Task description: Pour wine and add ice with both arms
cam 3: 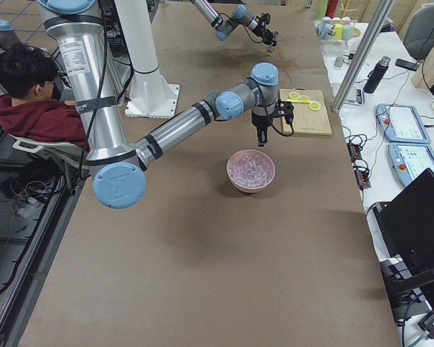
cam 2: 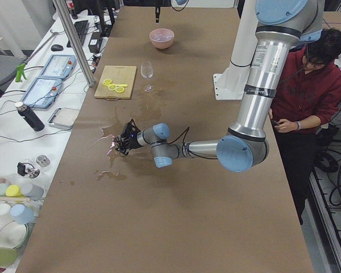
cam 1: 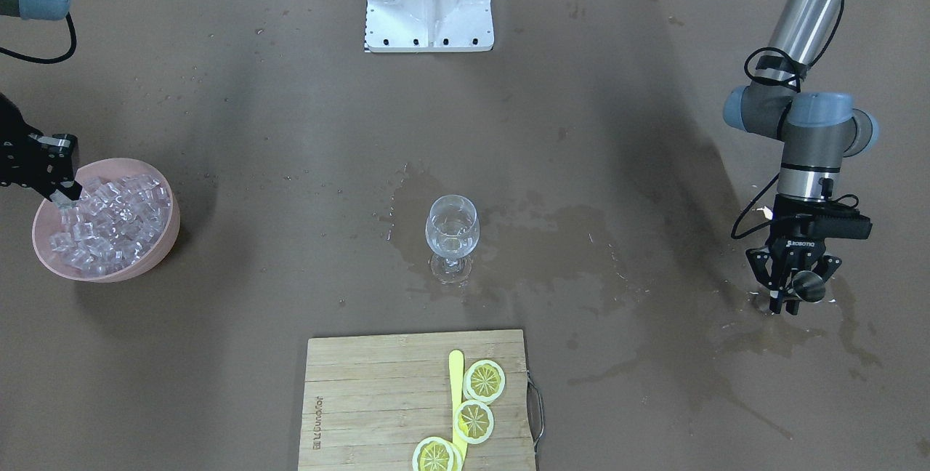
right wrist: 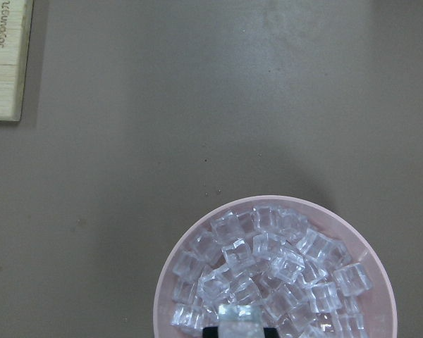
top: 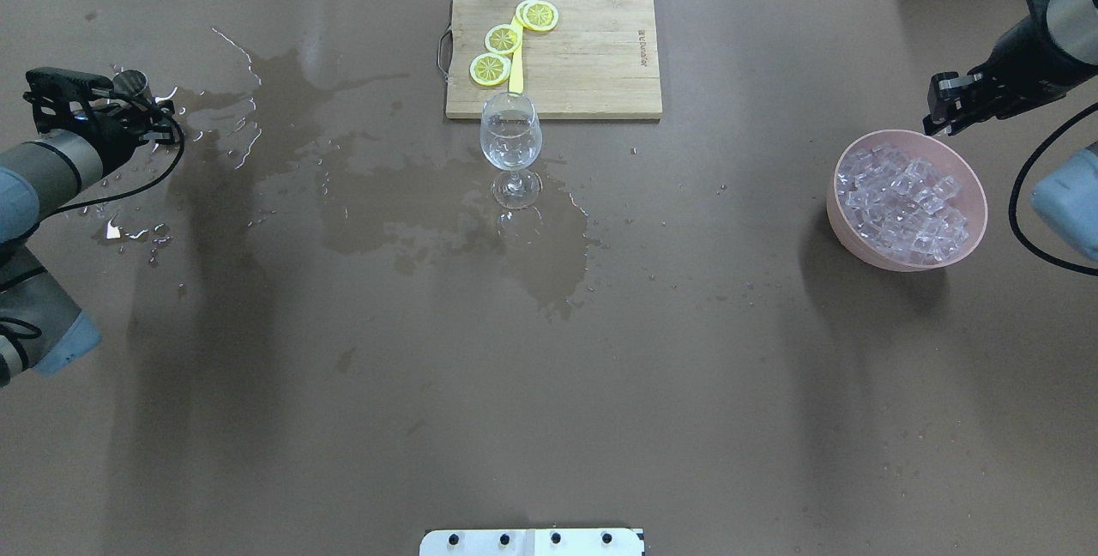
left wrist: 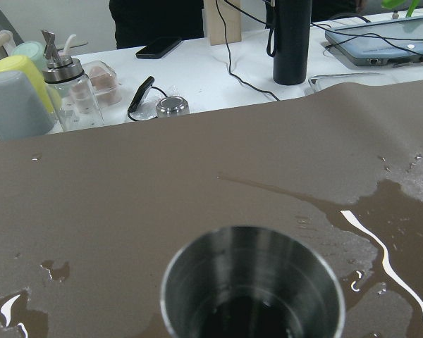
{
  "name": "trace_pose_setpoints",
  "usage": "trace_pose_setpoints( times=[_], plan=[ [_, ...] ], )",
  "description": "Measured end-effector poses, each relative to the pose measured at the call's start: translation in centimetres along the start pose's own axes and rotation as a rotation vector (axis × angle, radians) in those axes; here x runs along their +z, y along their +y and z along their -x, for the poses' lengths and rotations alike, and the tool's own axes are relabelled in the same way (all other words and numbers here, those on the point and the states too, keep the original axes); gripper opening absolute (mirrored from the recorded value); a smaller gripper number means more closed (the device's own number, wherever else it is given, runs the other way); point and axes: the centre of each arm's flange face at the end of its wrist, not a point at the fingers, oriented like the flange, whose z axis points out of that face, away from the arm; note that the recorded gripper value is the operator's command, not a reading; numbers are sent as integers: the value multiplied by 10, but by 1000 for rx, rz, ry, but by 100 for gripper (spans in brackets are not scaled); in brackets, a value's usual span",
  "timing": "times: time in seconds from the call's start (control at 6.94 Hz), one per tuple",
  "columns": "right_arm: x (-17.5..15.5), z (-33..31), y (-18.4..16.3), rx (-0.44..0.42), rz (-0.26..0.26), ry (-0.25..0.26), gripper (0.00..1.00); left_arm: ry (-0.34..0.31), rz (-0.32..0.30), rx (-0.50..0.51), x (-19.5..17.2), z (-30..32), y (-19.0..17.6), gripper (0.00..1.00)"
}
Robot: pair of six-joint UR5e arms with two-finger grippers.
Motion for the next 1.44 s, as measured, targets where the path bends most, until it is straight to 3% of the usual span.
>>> trace_pose_setpoints(
  times=[0.43, 0.86, 1.15, 1.44],
  plan=[
    [-7, 8, 1, -11, -7, -18, 8, 36, -32, -20, 3, -22, -20, 0],
    [-13, 14, 2, -19, -10, -33, 8, 102, -93, -80, 4, -75, -74, 0],
    [-16, 18, 2, -25, -16, -39, 8, 101, -89, -82, -2, -119, -113, 0],
    [-22, 24, 3, -36, -21, -54, 8, 135, -74, -77, -15, -165, -125, 0]
  ],
)
